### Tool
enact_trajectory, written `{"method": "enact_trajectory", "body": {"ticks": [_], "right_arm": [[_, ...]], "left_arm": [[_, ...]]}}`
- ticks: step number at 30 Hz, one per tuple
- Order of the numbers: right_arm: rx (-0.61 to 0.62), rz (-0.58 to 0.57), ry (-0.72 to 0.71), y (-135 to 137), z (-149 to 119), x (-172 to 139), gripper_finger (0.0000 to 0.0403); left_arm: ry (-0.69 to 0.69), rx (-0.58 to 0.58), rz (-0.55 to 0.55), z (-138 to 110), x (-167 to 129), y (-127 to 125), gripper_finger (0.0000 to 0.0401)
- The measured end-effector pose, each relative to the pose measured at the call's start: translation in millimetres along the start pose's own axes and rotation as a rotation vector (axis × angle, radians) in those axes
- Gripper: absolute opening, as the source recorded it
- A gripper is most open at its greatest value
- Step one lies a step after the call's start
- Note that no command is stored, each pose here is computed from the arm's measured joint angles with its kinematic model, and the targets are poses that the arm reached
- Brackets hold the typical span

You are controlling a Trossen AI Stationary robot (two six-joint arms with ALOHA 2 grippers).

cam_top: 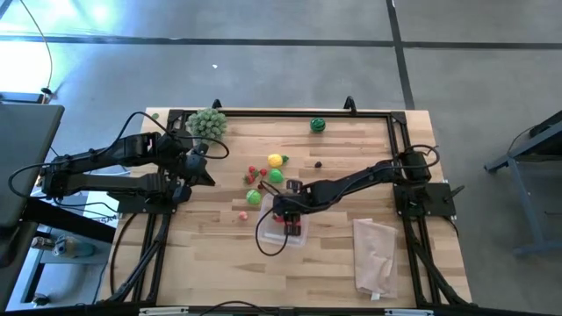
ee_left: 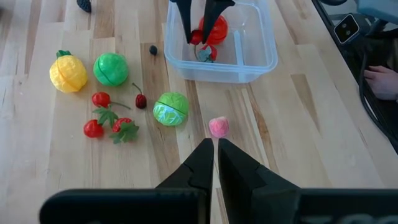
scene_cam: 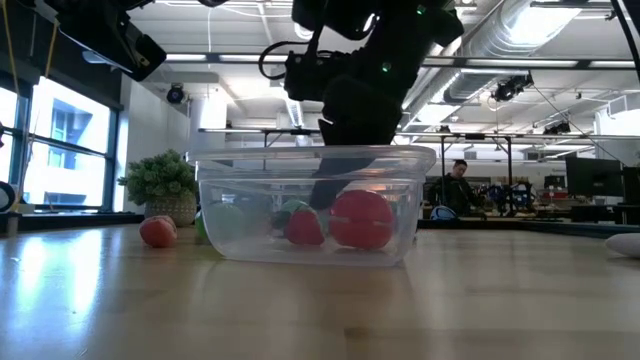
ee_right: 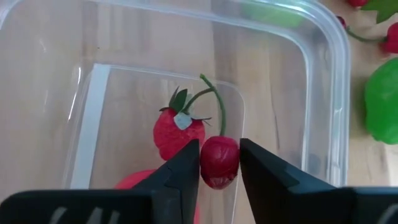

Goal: Pick and placing Produce into tupperware
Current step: Put the red cherry into the transparent bin, then put the black berry into the transparent bin

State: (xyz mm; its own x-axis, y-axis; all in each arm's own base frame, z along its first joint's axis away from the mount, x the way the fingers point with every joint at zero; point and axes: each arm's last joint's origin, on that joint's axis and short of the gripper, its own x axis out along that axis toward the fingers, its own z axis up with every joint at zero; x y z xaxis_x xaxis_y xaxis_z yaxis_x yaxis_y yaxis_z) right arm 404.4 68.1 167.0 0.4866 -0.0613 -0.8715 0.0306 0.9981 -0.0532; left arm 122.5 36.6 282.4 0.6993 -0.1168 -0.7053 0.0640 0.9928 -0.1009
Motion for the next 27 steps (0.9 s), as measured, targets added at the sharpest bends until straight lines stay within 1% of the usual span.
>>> {"method": "enact_trajectory", "body": {"ticks": [5,8,12,16,18,21,24,27], "right_arm": [[0.0,-0.001,0.001,0,0,0,0.0122],[-0.003,0.0,-0.005,0,0,0,0.0124],[-0.022,0.009,-0.028,3,3,-11,0.0124],[-0.05,-0.009,-0.104,9,9,-43,0.0124],[-0.066,-0.049,-0.14,11,11,-64,0.0124],[-0.076,-0.145,-0.202,11,10,-99,0.0124],[-0.071,-0.242,-0.266,8,3,-129,0.0124],[-0.035,-0.308,-0.315,-3,-13,-147,0.0124]], "left_arm": [[0.0,0.0,0.0,0,0,0,0.0014],[0.0,0.001,0.0,0,0,0,0.0014],[0.0,0.0,0.0,0,0,0,0.0014],[0.0,0.0,0.0,0,0,0,0.0014],[0.0,0.0,0.0,0,0,0,0.0014],[0.0,0.001,0.0,0,0,0,0.0014],[0.0,0.001,0.0,0,0,0,0.0014],[0.0,0.001,0.0,0,0,0,0.0014]]}}
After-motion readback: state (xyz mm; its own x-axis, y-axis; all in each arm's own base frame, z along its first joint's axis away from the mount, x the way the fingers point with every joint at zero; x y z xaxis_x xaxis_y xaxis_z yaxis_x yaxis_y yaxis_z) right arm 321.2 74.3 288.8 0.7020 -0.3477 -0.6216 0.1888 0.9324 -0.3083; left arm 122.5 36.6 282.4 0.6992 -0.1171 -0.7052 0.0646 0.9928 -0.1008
